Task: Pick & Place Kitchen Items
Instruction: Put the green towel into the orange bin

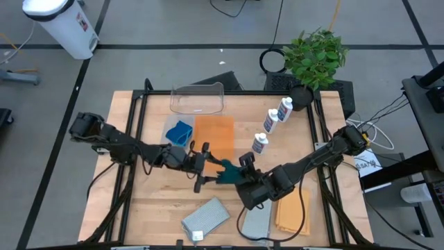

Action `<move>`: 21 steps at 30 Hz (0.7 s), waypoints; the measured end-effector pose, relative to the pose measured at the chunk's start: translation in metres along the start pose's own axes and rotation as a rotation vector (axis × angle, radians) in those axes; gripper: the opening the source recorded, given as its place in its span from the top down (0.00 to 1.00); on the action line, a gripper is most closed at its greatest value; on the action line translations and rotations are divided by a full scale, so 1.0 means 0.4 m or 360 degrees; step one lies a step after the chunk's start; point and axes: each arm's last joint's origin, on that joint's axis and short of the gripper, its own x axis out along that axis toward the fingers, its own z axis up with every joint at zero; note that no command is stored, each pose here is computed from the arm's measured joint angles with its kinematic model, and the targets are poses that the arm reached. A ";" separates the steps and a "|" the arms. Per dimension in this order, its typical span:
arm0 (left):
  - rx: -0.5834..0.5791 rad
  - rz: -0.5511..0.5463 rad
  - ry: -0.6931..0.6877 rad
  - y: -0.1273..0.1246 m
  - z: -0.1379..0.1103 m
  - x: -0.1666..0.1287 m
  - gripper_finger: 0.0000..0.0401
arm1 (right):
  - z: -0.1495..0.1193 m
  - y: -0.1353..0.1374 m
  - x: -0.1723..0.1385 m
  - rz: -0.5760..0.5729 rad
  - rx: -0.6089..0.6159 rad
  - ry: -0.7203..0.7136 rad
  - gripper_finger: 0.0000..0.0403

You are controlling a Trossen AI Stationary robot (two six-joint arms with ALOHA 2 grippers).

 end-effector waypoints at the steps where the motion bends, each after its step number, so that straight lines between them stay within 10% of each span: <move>1: 0.0025 -0.0016 -0.0002 0.001 0.003 -0.002 0.36 | -0.003 0.004 0.004 0.0004 -0.0007 0.0007 1.00; 12: -0.0059 -0.0371 -0.0031 0.013 0.003 -0.003 0.36 | 0.016 0.013 0.012 -0.0020 -0.0096 -0.0130 1.00; 21: -0.0194 -0.0308 0.0094 0.045 -0.016 -0.003 0.36 | 0.039 0.008 0.009 -0.0061 -0.0170 -0.0254 1.00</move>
